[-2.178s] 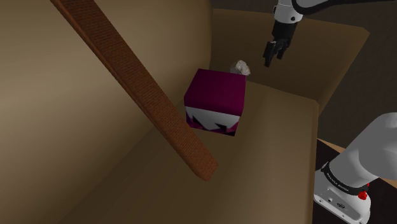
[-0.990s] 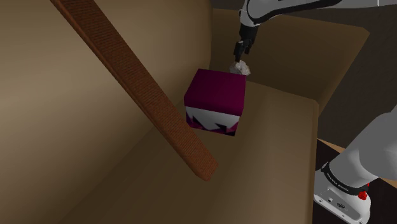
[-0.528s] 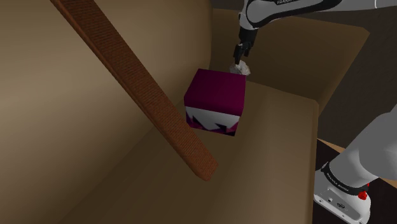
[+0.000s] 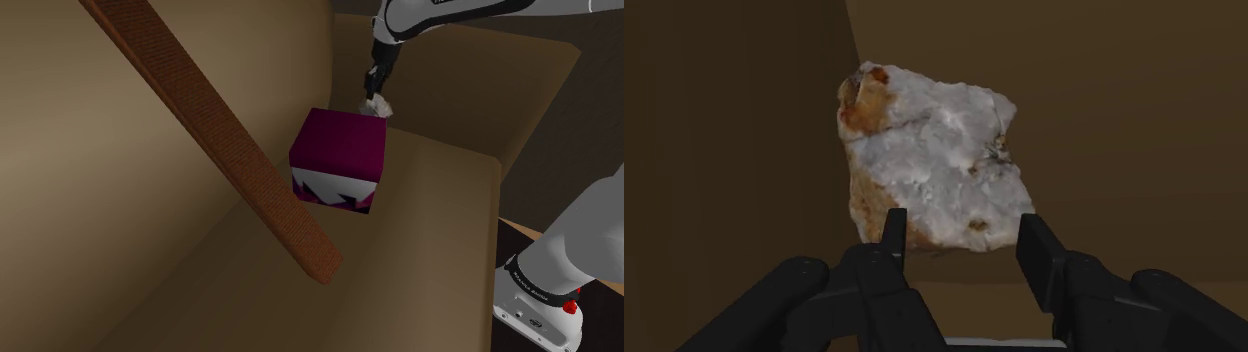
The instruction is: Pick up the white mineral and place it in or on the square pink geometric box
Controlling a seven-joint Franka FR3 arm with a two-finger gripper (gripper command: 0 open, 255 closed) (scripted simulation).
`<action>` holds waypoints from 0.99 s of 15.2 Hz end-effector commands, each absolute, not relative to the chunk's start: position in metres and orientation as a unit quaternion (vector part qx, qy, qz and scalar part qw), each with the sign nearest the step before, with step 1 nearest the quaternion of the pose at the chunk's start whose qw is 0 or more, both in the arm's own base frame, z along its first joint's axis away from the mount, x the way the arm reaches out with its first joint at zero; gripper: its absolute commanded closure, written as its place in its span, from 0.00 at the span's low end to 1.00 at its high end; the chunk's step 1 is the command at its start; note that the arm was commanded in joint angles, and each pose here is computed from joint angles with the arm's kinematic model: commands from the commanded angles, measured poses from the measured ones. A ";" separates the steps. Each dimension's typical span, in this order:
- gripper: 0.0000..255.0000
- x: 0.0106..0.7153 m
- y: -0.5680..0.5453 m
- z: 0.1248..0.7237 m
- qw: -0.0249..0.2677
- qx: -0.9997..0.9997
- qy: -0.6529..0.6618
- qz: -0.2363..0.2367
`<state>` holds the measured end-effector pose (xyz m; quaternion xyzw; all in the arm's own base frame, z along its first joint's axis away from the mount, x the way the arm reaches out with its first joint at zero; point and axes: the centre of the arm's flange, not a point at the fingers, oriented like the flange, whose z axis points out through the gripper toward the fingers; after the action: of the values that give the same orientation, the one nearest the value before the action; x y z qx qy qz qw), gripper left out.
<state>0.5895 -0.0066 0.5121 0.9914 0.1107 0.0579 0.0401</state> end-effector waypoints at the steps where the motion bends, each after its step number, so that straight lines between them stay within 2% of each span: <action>1: 1.00 0.593 -0.017 0.494 0.052 0.992 0.108 0.040; 11: 1.00 0.585 -0.016 0.533 0.051 0.992 0.109 0.042; 12: 0.00 0.585 -0.016 0.533 0.051 0.992 0.109 0.042; 15: 0.00 0.543 0.061 0.494 0.233 0.934 0.214 0.163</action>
<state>0.5581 0.0342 0.5071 0.9649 0.1679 0.1135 0.1671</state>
